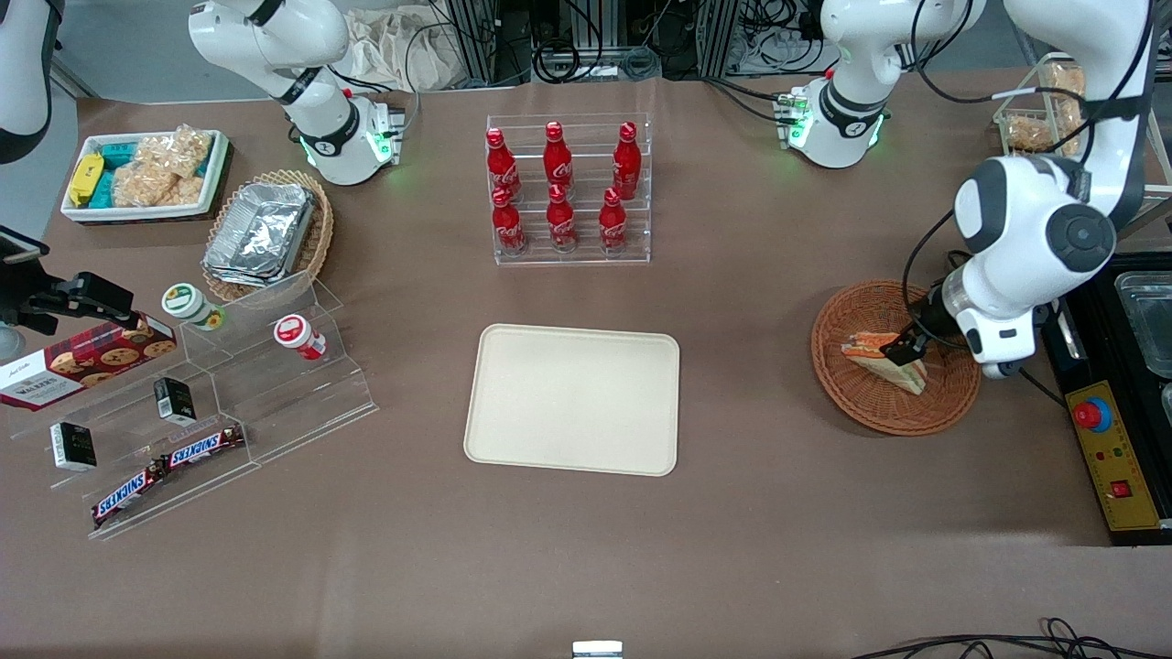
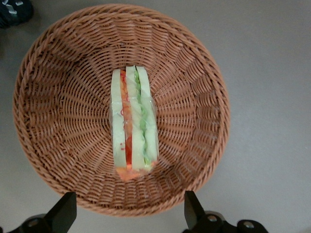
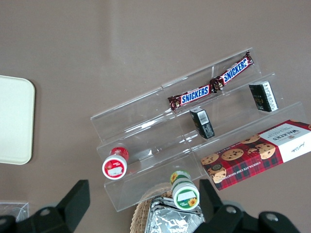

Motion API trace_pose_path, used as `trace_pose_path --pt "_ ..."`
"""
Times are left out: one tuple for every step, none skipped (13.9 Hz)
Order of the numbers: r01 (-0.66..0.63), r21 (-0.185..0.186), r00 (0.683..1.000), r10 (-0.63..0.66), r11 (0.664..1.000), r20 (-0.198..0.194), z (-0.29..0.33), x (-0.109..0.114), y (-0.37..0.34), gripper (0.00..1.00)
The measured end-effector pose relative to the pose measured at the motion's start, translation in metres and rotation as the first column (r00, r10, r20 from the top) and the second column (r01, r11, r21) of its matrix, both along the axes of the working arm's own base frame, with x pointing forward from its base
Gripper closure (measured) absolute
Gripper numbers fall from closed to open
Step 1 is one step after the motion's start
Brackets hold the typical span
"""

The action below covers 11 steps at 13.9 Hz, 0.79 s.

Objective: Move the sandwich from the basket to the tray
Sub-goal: 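Lower the left gripper and close it on the wrapped sandwich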

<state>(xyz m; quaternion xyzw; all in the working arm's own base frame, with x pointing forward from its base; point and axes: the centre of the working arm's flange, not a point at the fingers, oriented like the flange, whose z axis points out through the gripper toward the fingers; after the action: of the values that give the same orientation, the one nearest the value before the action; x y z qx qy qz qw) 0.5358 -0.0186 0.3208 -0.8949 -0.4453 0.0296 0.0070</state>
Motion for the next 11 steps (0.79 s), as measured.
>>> trace_pose_path --pt "-0.006 0.005 1.000 0.006 1.000 -0.003 -0.009 0.001 0.000 0.00" --pt "-0.011 0.008 1.000 0.011 1.000 -0.008 -0.017 0.002 0.000 0.00" --pt "-0.017 0.012 1.000 0.017 1.000 -0.010 -0.023 0.003 0.000 0.00" --pt "-0.026 0.017 1.000 0.026 1.000 -0.010 -0.029 0.004 0.000 0.00" --pt "-0.033 0.028 0.999 0.034 0.999 -0.012 -0.035 0.004 0.000 0.00" --pt "-0.040 0.042 0.999 0.040 0.998 -0.014 -0.041 0.005 0.001 0.00" --pt "-0.047 0.052 0.999 0.048 0.998 -0.015 -0.047 0.005 0.001 0.00" --pt "-0.054 0.057 0.998 0.055 0.997 -0.015 -0.053 0.006 0.001 0.00" --pt "-0.059 0.057 0.998 0.060 0.997 -0.017 -0.059 0.006 0.001 0.00" --pt "-0.061 0.057 0.998 0.062 0.997 -0.020 -0.064 0.006 0.000 0.00" --pt "-0.062 0.057 0.998 0.063 0.996 -0.019 -0.068 0.007 0.000 0.00"
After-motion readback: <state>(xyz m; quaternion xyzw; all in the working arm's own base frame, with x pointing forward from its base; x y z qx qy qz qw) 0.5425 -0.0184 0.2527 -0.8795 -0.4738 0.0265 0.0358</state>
